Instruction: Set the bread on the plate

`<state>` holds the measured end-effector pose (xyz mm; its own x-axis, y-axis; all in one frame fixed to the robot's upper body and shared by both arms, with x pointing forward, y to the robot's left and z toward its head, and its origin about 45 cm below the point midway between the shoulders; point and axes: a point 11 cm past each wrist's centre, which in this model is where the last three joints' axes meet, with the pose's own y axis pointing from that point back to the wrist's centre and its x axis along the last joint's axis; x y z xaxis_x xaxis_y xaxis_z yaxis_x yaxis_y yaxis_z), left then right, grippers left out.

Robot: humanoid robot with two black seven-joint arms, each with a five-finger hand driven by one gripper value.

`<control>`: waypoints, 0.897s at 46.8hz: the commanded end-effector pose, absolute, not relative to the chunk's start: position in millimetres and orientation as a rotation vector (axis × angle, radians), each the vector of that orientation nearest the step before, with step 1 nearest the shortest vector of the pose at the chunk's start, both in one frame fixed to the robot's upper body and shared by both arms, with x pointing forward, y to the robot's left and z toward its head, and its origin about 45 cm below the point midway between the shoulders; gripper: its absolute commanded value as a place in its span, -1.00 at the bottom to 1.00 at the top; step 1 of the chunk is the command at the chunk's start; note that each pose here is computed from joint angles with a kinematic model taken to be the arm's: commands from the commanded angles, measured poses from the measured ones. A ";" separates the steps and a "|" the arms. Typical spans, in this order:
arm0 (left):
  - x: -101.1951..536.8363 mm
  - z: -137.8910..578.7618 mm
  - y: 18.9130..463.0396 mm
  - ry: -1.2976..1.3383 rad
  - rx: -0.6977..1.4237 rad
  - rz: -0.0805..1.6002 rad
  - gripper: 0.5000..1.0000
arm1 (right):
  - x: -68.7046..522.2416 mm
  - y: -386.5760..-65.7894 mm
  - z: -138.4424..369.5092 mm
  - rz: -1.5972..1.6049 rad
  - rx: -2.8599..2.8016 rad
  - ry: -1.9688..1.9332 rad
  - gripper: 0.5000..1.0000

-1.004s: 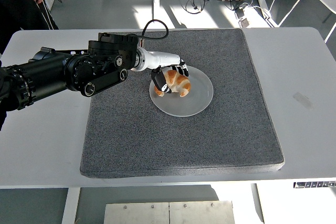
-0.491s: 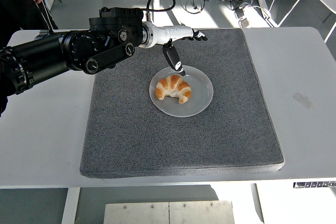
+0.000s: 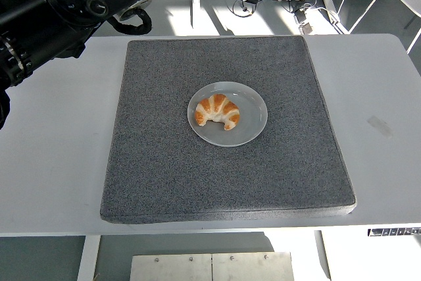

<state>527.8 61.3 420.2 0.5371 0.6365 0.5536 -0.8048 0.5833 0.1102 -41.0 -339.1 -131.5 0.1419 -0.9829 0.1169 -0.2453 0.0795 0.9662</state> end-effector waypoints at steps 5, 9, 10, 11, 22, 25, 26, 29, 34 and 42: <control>540.7 413.0 87.7 -0.286 0.242 1.019 0.92 | -41.2 -339.0 -131.6 -0.898 1.375 -1.307 1.00; 544.5 396.8 101.3 -0.160 0.176 1.094 0.92 | -41.1 -339.0 -131.5 -0.897 1.376 -1.308 1.00; 545.3 392.6 104.7 -0.131 0.160 1.110 0.92 | -41.1 -338.5 -131.6 -0.898 1.377 -1.307 1.00; 545.5 387.0 107.4 -0.100 0.149 1.123 0.92 | -41.1 -338.5 -131.6 -0.898 1.377 -1.307 1.00; 548.1 356.4 133.1 0.180 -0.026 1.242 0.92 | -40.9 -339.6 -131.4 -0.896 1.374 -1.309 1.00; 547.3 345.9 139.5 0.256 -0.078 1.260 0.92 | -40.9 -339.6 -131.4 -0.896 1.374 -1.309 1.00; 546.9 341.7 142.0 0.283 -0.097 1.268 0.92 | -41.1 -339.6 -131.5 -0.897 1.373 -1.309 1.00; 545.5 330.2 149.1 0.386 -0.168 1.283 0.92 | -40.9 -339.6 -131.4 -0.896 1.374 -1.309 1.00; 542.1 309.8 160.0 0.506 -0.240 1.302 0.92 | -42.8 -340.0 -131.3 -0.896 1.372 -1.307 1.00; 530.1 274.5 170.3 0.594 -0.323 1.256 0.92 | -49.0 -340.7 -131.0 -0.902 1.361 -1.303 1.00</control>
<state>534.6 167.1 284.9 0.1734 0.8205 -0.5448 -0.9545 0.2762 0.1122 -47.2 -340.6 -131.1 0.1398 -0.9829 0.1203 -0.2350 0.0850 0.9683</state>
